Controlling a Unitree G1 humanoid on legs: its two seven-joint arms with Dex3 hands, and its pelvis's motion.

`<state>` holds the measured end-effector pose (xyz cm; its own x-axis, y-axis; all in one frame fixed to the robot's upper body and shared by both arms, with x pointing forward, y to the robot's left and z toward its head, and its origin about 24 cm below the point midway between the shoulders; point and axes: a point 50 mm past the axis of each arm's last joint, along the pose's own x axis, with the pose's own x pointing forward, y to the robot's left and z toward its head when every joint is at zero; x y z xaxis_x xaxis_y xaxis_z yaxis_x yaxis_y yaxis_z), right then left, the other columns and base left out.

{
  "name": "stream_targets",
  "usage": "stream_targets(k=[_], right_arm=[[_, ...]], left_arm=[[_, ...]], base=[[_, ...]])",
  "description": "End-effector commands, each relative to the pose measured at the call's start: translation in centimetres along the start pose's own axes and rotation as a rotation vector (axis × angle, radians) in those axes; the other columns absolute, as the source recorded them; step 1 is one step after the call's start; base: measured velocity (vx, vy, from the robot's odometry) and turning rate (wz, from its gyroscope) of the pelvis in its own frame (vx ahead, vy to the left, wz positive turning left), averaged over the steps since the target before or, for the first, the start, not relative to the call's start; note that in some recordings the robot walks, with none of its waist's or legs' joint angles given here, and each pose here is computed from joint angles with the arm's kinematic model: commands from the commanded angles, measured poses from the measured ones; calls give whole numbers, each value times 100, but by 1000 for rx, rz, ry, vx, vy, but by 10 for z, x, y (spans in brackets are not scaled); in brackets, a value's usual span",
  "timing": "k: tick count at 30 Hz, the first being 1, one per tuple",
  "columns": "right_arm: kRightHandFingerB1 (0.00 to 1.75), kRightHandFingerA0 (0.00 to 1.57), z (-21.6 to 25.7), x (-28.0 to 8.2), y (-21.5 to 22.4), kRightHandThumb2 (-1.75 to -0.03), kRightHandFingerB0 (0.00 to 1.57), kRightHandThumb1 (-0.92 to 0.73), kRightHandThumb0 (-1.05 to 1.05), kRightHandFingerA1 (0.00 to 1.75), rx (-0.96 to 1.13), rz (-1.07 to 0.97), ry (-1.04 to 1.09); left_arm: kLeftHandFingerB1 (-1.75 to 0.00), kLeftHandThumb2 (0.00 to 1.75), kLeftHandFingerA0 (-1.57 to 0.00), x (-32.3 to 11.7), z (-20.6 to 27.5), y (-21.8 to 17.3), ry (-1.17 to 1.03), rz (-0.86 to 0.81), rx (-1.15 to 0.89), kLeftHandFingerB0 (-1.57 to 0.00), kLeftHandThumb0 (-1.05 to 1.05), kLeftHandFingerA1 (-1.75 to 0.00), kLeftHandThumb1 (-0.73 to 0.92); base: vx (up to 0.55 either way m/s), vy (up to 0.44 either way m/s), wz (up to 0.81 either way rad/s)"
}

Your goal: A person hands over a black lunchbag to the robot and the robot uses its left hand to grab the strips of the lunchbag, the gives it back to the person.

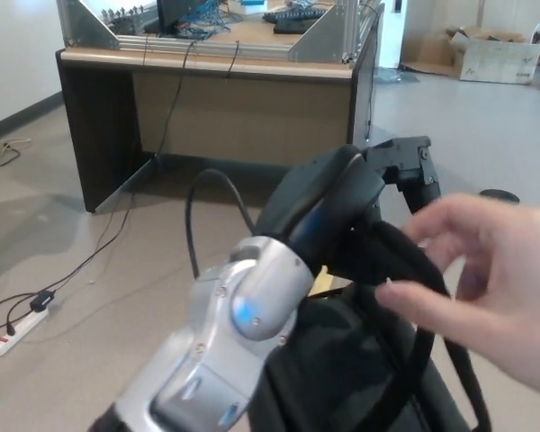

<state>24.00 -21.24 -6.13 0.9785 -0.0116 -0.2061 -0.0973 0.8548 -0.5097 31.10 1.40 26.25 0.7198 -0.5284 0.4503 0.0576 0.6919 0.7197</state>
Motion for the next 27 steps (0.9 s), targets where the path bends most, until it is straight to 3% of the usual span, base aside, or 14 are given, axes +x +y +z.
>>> stream_targets(k=[1,5,7,10,16,27], right_arm=[[40,56,1,3,-10,-59,44,-64,-39,46,-31,33,-13],[40,57,2,4,-9,-59,45,-64,-39,46,-34,36,-14],[40,56,1,4,-8,-59,44,-65,-39,46,-27,42,-8],[40,57,1,4,-11,-59,46,-65,-39,46,-23,34,-6],[41,59,2,7,-10,-58,47,-65,-39,46,-24,22,-2],[41,57,-2,1,-10,-59,46,-66,-40,46,-26,34,6]], left_arm=[[-175,53,-74,20,25,-5,-309,522,-23,-58,-20,-175,62],[-175,55,-77,12,17,-4,-297,538,4,-55,-16,-175,62],[-168,56,-82,9,12,2,-294,582,38,-65,-18,-175,60],[-173,55,-79,6,7,13,-283,633,45,-57,-16,-175,61],[-175,53,-73,-5,1,52,-331,778,-26,-58,-13,-175,64],[-175,56,-79,-39,-24,97,-311,931,92,-59,-16,-175,66]], base=[[0,0,0],[0,0,0],[0,0,0],[0,0,0],[0,0,0],[0,0,0]])
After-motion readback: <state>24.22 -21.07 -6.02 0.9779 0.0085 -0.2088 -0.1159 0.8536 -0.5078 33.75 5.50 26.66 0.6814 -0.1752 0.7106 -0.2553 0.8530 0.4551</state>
